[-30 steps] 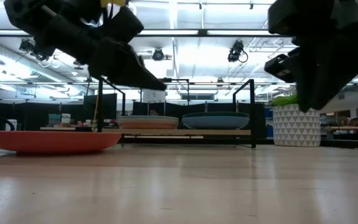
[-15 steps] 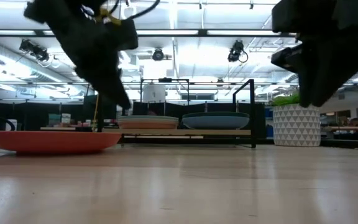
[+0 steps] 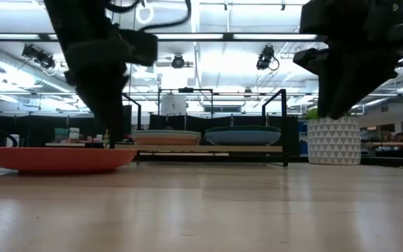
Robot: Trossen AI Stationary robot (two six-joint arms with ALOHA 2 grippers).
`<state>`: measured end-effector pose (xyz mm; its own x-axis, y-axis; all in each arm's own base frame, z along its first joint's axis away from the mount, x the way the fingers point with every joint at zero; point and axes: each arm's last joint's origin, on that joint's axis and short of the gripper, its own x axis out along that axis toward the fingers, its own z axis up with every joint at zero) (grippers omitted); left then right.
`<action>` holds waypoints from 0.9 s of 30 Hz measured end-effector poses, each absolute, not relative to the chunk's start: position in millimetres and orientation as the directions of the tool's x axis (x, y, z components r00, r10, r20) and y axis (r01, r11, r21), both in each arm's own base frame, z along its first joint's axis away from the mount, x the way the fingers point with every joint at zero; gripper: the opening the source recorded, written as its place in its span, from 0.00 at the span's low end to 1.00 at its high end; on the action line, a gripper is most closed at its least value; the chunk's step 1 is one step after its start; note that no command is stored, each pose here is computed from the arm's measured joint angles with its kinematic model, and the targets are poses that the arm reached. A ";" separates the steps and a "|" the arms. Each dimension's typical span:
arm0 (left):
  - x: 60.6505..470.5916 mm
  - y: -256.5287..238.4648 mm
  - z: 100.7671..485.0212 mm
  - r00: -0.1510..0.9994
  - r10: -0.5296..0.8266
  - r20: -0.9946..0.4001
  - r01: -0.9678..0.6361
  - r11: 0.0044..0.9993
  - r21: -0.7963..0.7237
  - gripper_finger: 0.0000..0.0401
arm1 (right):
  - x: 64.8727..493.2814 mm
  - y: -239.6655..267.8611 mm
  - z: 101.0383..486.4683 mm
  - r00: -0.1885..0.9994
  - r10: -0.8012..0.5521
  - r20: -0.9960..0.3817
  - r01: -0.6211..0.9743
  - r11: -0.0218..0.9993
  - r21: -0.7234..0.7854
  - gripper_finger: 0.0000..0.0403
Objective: Place and stack plates onto a shelf
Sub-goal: Stack the orange plate on top of the dark green plate on the shelf
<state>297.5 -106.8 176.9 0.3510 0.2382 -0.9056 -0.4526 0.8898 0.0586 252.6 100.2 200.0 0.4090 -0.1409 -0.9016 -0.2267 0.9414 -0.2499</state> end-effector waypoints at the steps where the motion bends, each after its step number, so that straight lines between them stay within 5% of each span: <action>1: 299.0 -108.9 176.4 0.314 0.253 -0.915 -0.453 0.887 0.089 0.28 | 253.6 99.3 200.4 0.416 -0.140 -0.899 -0.231 0.939 -0.254 0.24; 21: 307.5 -118.3 152.4 0.098 0.270 -0.958 -0.435 0.877 0.203 0.23 | 255.9 93.4 200.4 0.412 -0.148 -0.899 -0.222 0.941 -0.256 0.24; 27: 306.1 -117.7 152.5 0.085 0.278 -0.957 -0.365 0.902 0.230 0.07 | 256.3 93.6 200.6 0.416 -0.146 -0.898 -0.213 0.944 -0.252 0.24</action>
<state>306.1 -117.7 152.5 0.0849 0.2779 -0.9568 -0.3651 0.9022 0.2296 256.3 93.6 200.6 0.4158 -0.1460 -0.8977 -0.2131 0.9439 -0.2522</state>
